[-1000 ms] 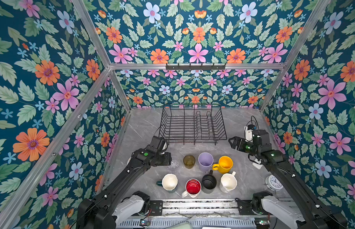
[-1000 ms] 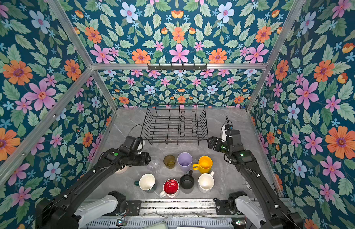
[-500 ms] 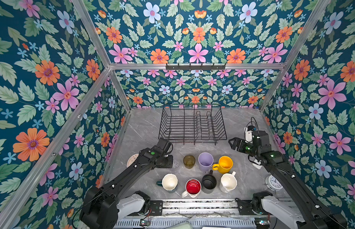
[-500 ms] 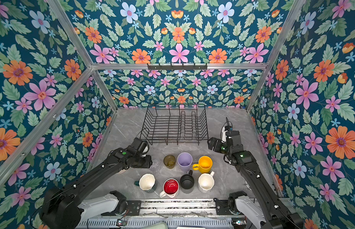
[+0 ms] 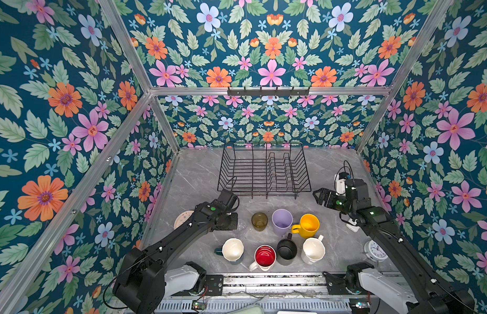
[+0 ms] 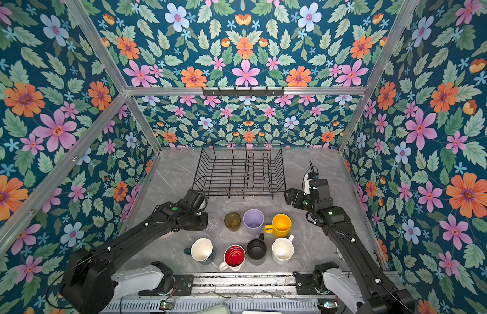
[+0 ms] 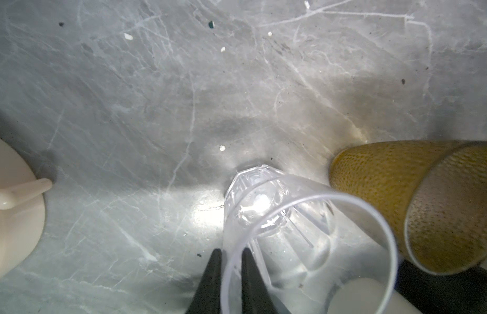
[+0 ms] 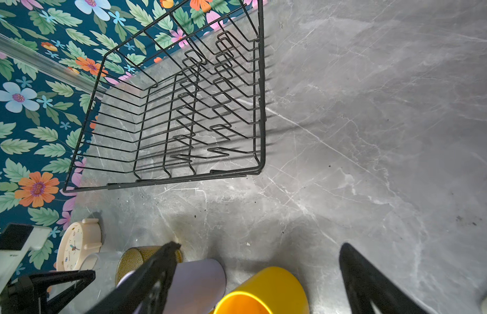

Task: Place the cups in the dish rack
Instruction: 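Lower the left gripper over the clear glass tumbler and grasp it, then lift the clear tumbler with the left gripper toward the right gripper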

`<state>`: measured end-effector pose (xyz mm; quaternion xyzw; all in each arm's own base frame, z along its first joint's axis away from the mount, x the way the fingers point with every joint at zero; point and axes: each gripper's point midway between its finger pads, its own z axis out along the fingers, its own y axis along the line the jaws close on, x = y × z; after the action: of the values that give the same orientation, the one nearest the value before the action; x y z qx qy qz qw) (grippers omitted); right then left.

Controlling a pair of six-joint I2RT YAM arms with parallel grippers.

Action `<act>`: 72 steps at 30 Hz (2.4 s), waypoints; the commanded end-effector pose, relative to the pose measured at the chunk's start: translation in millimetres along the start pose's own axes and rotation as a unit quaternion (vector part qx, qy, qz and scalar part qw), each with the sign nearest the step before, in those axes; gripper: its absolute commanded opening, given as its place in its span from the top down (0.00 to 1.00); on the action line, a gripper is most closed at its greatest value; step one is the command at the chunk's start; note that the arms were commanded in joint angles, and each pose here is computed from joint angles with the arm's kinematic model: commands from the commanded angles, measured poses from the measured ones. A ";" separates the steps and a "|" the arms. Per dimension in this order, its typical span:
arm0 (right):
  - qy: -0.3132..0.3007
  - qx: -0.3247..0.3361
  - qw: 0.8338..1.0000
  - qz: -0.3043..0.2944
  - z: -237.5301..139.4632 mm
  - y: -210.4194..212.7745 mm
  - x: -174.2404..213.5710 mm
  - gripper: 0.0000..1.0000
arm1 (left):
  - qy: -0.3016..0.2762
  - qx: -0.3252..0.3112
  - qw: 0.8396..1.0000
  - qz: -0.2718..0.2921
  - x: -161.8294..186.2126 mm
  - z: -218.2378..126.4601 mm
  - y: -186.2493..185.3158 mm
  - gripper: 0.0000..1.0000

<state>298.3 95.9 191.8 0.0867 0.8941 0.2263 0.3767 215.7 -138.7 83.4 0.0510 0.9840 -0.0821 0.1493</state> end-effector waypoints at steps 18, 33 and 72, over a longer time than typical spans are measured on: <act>-0.020 -0.011 1.000 -0.013 -9.8 6.4 -7.5 0.07 | -0.072 -0.007 0.997 0.010 -27.9 -51.5 0.6 1.00; -0.046 -0.105 0.993 -0.032 -25.1 47.7 -27.0 0.07 | -0.291 0.155 0.944 0.017 -68.3 -191.3 -38.2 1.00; 0.028 -0.504 0.857 -0.105 -79.4 222.9 -17.6 0.03 | -0.264 0.575 0.771 0.071 -113.4 -203.2 -148.3 1.00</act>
<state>255.5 254.2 341.8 -0.1872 0.6953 0.5995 0.3495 252.2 -256.0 315.2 0.1488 0.6930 -0.6209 0.3348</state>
